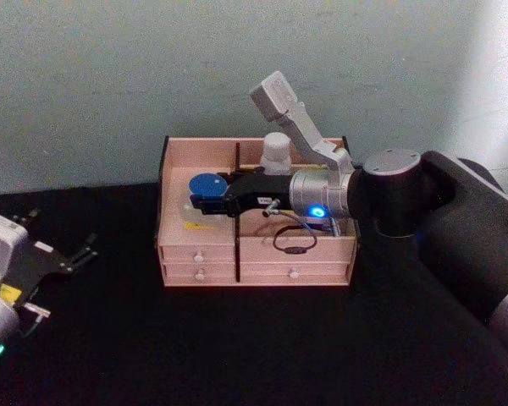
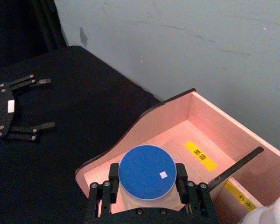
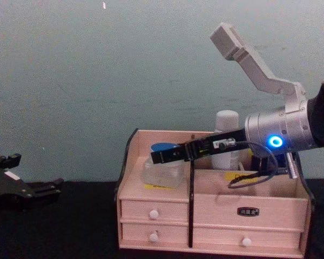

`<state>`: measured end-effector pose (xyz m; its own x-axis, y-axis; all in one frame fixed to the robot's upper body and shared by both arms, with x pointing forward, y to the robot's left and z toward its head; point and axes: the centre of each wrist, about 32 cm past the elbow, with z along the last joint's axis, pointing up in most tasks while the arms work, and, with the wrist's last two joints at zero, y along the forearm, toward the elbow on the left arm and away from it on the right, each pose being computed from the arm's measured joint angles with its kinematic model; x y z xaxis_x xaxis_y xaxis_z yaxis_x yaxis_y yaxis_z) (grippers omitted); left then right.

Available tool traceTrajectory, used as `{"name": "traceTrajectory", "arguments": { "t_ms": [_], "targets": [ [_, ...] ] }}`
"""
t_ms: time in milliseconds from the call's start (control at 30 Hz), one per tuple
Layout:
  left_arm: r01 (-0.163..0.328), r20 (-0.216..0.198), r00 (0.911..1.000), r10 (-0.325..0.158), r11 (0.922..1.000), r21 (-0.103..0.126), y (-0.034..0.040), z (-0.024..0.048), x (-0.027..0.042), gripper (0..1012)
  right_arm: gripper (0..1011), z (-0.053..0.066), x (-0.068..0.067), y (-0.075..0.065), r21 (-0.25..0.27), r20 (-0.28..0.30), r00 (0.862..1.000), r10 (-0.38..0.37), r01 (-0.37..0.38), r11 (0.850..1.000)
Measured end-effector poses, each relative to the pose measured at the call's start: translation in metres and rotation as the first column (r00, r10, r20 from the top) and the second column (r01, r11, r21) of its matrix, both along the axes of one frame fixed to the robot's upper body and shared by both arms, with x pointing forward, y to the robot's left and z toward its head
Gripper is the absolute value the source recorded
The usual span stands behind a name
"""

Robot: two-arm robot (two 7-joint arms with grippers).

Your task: Pick up the facial cleanser and watermelon frost from the table and place them into the tiered storage box.

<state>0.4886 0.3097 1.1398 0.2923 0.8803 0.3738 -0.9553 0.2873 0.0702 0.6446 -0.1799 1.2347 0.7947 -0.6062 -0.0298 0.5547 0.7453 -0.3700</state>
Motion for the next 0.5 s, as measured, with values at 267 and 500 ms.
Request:
{"name": "traceTrajectory", "arguments": {
  "t_ms": [267,500],
  "targets": [
    [0.0,0.0,1.0,0.0,1.0,0.0,0.0,0.0,0.0,1001,788,-0.0002,-0.0001,0.0,0.0,0.0,1.0,0.001,-0.001,1.0],
    [0.0,0.0,1.0,0.0,1.0,0.0,0.0,0.0,0.0,1001,982,-0.0004,-0.0002,-0.0001,0.0,-0.001,1.0,0.001,-0.001,1.0]
  ]
}}
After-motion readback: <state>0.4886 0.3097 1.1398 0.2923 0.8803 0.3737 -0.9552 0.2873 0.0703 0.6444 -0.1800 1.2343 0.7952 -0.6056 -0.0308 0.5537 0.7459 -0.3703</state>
